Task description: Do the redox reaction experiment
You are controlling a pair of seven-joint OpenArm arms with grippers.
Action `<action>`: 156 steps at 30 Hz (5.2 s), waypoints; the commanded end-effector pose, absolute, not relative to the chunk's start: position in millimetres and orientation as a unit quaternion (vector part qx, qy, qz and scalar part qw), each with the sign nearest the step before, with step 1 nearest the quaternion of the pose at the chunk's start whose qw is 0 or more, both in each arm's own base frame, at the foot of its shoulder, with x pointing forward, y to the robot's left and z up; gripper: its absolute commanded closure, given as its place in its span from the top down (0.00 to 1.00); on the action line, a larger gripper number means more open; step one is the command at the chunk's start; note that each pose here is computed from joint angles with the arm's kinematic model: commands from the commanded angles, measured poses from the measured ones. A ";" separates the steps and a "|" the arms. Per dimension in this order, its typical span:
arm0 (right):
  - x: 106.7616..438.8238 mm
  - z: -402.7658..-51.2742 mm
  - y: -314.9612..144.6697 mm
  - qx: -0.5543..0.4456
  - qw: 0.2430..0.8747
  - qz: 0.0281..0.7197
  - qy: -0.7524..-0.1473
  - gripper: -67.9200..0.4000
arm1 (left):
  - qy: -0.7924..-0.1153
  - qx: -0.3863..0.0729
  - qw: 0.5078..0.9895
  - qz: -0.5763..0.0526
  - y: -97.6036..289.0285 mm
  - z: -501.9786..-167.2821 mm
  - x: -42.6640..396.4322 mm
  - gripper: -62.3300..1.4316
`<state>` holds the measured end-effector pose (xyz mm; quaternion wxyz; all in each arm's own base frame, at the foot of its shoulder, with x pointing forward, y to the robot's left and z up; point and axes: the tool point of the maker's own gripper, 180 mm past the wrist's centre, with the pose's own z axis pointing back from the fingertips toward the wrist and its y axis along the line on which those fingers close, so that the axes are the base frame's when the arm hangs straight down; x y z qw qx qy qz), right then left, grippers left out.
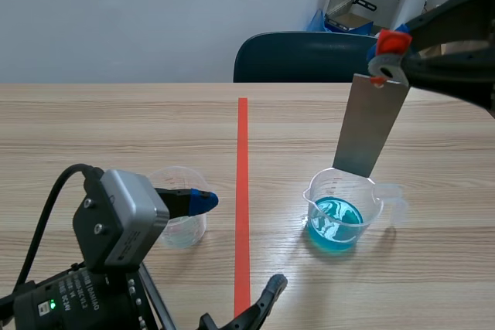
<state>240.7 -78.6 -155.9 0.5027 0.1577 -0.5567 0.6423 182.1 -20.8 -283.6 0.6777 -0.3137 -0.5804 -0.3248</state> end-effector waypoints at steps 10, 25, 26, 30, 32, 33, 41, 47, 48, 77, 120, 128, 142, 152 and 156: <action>240.8 -180.4 -82.7 0.175 0.516 0.632 -0.551 0.02 | -0.594 -0.322 0.666 -0.315 -25.4 -272.0 183.8 1.00; 243.1 -218.7 -93.2 0.186 0.514 0.625 -0.558 0.02 | -0.594 -0.322 0.666 -0.315 -25.4 -271.9 183.8 1.00; 244.0 -221.7 -94.3 0.186 0.514 0.625 -0.557 0.02 | -0.594 -0.322 0.666 -0.315 -25.4 -271.9 183.8 1.00; 249.2 -231.8 -94.7 0.191 0.509 0.628 -0.557 0.02 | -0.594 -0.322 0.666 -0.315 -25.4 -271.9 183.8 1.00; 252.4 -237.6 -94.2 0.196 0.507 0.628 -0.556 0.02 | -0.594 -0.322 0.666 -0.315 -25.4 -271.9 183.8 1.00; 254.1 -240.8 -93.6 0.198 0.507 0.628 -0.556 0.02 | -0.594 -0.322 0.666 -0.315 -25.4 -271.9 183.8 1.00; 266.9 -260.0 -92.4 0.207 0.515 0.626 -0.548 0.02 | -0.594 -0.322 0.666 -0.315 -25.4 -271.9 183.9 1.00; 267.6 -260.2 -92.5 0.208 0.515 0.625 -0.548 0.02 | -0.595 -0.322 0.666 -0.315 -25.4 -271.8 183.9 1.00; 267.6 -260.2 -92.5 0.208 0.515 0.625 -0.548 0.02 | -0.595 -0.322 0.666 -0.315 -25.4 -271.8 183.9 1.00; 267.5 -260.4 -92.6 0.208 0.516 0.625 -0.548 0.02 | -0.595 -0.322 0.666 -0.315 -25.4 -271.8 183.9 1.00; 267.5 -260.3 -92.5 0.208 0.515 0.625 -0.548 0.02 | -0.595 -0.322 0.666 -0.315 -25.4 -271.8 183.9 1.00; 267.5 -260.3 -92.5 0.208 0.515 0.625 -0.548 0.02 | -0.595 -0.322 0.666 -0.315 -25.4 -271.8 183.9 1.00; 267.5 -260.3 -92.5 0.208 0.515 0.625 -0.548 0.02 | -0.595 -0.322 0.666 -0.315 -25.4 -271.8 183.9 1.00; 267.5 -260.3 -92.5 0.208 0.515 0.625 -0.548 0.02 | -0.595 -0.322 0.666 -0.315 -25.4 -271.8 183.9 1.00; 267.5 -260.3 -92.5 0.208 0.515 0.625 -0.548 0.02 | -0.595 -0.322 0.666 -0.315 -25.4 -271.8 183.9 1.00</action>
